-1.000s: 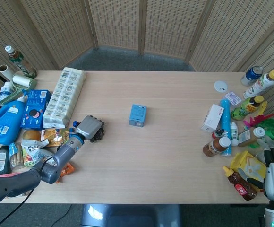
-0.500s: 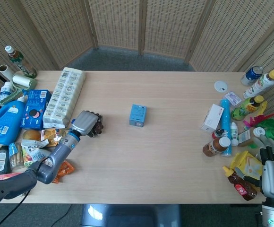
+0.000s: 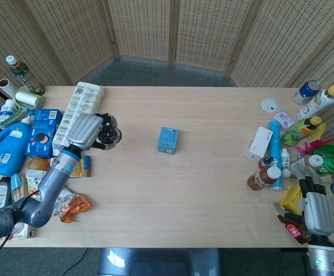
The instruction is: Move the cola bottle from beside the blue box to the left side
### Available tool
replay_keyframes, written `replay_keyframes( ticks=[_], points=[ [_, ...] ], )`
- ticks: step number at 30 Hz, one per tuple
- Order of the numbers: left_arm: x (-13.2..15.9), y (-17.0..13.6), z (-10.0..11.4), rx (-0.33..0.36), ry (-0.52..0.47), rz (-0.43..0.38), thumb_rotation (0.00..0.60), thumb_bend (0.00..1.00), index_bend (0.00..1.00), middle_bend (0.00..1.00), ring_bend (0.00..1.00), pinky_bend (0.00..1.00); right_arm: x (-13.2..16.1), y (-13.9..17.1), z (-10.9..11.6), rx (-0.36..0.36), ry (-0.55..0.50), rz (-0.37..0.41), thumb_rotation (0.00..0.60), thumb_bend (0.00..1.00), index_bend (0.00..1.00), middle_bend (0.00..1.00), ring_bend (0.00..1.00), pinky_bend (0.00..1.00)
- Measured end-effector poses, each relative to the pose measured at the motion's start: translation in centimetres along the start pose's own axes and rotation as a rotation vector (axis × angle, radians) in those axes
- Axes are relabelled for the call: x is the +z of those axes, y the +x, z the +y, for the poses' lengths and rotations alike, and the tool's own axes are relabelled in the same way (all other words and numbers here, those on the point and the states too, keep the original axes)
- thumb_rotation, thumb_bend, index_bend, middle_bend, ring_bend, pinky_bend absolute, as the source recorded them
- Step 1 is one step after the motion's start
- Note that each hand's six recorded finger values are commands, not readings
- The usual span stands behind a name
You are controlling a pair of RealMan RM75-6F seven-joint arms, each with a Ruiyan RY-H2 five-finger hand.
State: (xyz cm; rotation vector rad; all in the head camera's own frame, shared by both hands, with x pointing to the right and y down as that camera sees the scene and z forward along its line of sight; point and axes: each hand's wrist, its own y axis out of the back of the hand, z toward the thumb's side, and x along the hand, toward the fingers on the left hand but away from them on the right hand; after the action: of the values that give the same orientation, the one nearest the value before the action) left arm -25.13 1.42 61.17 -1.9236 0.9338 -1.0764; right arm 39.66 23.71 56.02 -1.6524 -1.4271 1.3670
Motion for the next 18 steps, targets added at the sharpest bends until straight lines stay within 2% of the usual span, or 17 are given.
replay_keyframes(
  ticks=[3, 8, 18],
  points=[
    [0.8, 0.0, 3.2, 0.072, -0.055, 0.013, 0.600, 0.22, 0.86, 0.87, 0.92, 0.78, 0.0, -0.1, -0.4, 0.005, -0.012, 0.012, 0.597, 0.12, 0.15, 0.00, 0.00, 0.00],
    [2.1, 0.7, 6.5, 0.142, -0.117, 0.022, 0.600, 0.22, 0.87, 0.87, 0.92, 0.78, -0.1, -0.1, -0.3, -0.002, -0.026, 0.021, 0.597, 0.11, 0.14, 0.00, 0.00, 0.00],
    [4.8, 2.0, 9.8, 0.210, -0.211, -0.010, 0.600, 0.21, 0.87, 0.87, 0.92, 0.78, -0.6, 0.1, 0.1, -0.012, -0.028, 0.010, 0.599, 0.11, 0.14, 0.00, 0.00, 0.00]
  ],
)
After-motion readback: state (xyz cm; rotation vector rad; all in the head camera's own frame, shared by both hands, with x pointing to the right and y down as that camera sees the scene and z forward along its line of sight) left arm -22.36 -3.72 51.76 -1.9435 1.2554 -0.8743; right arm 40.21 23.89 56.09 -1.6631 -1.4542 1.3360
